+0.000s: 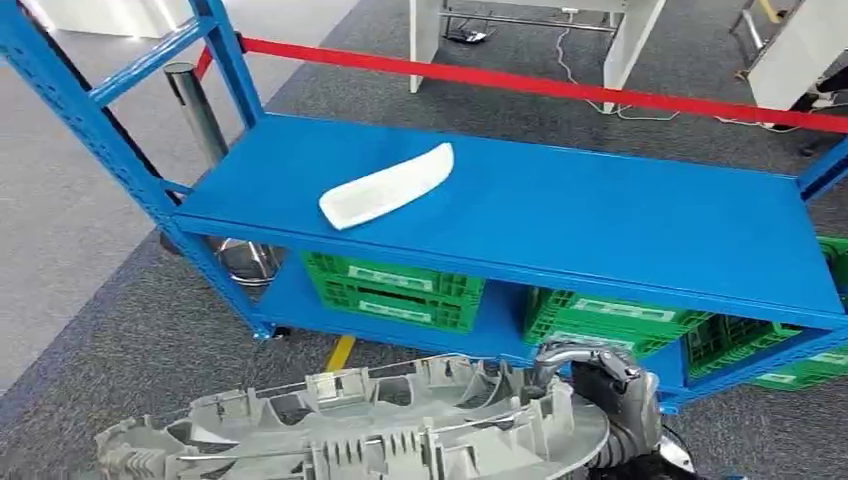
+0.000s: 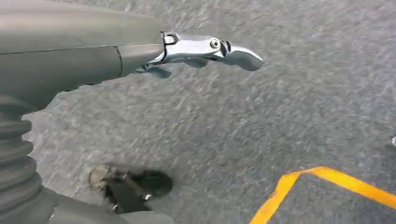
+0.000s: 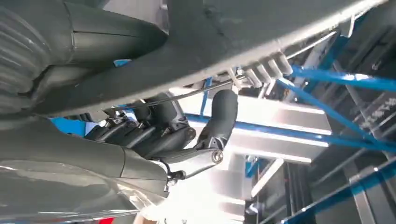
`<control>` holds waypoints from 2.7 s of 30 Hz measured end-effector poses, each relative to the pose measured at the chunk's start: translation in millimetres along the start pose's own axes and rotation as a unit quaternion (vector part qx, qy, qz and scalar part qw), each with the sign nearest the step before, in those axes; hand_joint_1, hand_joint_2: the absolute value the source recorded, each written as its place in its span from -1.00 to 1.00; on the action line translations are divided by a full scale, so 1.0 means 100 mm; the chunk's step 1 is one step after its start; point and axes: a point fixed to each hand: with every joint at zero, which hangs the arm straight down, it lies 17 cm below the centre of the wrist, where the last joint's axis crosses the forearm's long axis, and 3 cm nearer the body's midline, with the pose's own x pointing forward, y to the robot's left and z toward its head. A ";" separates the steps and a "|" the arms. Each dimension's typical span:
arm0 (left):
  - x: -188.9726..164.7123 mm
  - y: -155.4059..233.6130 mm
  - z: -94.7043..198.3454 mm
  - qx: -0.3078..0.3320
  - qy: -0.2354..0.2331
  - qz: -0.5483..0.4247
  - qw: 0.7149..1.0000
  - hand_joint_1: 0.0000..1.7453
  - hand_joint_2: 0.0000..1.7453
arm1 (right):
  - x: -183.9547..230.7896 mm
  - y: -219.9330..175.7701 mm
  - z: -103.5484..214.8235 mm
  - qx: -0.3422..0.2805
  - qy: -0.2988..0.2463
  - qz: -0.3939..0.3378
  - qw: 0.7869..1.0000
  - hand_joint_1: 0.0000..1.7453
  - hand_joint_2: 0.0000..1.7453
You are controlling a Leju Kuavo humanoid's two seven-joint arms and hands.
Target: Take the parts from the cabinet and place them on the table.
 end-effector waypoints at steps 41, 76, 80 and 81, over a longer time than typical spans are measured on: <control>-0.07 0.45 -0.04 0.013 0.006 0.007 1.000 -1.00 1.00 | -0.29 0.41 -0.34 0.041 -0.008 -0.018 0.999 1.00 1.00; 0.01 -0.10 0.09 -0.020 -0.016 -0.030 0.999 -1.00 1.00 | 0.03 -0.08 0.12 -0.025 0.011 0.017 0.999 1.00 1.00; 0.00 -0.13 0.12 -0.022 -0.016 -0.031 0.999 -1.00 1.00 | 0.09 -0.11 0.12 -0.028 0.008 0.021 0.999 1.00 1.00; 0.03 -0.14 0.10 -0.023 -0.019 -0.031 0.999 -1.00 1.00 | 0.09 -0.12 0.13 -0.028 0.009 0.022 0.999 1.00 1.00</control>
